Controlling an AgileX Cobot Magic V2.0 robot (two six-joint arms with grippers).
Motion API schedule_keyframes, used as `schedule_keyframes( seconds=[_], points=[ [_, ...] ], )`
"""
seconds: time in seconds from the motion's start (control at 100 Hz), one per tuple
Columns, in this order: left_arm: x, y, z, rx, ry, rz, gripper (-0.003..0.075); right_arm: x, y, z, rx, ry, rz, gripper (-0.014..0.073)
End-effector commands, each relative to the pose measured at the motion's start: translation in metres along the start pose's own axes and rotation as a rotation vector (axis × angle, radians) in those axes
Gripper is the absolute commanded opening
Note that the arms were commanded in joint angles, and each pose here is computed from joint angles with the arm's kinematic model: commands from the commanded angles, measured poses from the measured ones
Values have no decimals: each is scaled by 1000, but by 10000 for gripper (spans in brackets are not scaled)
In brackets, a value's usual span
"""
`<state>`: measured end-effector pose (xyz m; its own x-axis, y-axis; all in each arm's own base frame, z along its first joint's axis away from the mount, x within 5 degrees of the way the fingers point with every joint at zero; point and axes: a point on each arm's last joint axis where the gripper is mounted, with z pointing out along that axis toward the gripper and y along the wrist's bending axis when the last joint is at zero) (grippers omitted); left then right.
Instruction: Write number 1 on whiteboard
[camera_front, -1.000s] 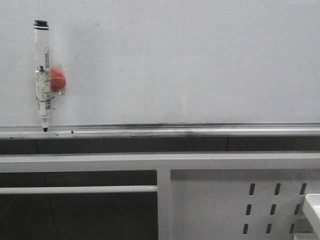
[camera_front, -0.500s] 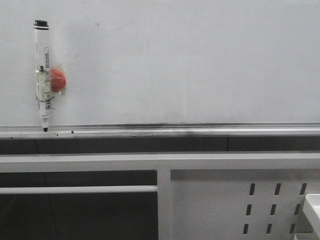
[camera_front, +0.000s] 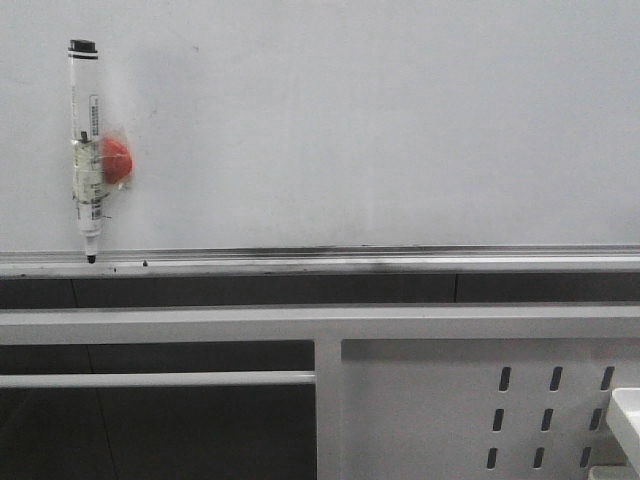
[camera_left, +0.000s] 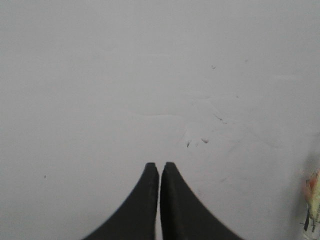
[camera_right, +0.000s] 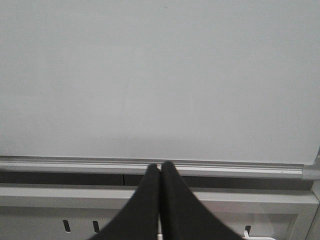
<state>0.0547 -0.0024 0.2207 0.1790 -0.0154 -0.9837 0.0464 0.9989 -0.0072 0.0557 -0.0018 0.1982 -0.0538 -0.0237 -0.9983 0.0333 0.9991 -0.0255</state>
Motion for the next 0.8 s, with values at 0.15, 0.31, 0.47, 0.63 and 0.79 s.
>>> schedule_keyframes(
  seconds=[0.15, 0.31, 0.47, 0.63, 0.79],
  points=[
    [-1, 0, -2, -2, -95, -6, -20, -38, -2, -11, 24, -488, 6, -71],
    [-12, 0, -2, 0, 20, -107, -20, -56, -2, -15, -10, -467, 132, -71],
    [-38, -2, 3, 13, 149, -117, -20, -76, -1, -16, -11, -84, 198, -71],
    [-63, -2, 15, 6, 50, -180, -20, -96, -1, -7, -14, -41, 215, -71],
    [-70, 0, 18, -4, -34, -180, -20, -97, -1, -2, -14, -36, 222, -71]
  ],
)
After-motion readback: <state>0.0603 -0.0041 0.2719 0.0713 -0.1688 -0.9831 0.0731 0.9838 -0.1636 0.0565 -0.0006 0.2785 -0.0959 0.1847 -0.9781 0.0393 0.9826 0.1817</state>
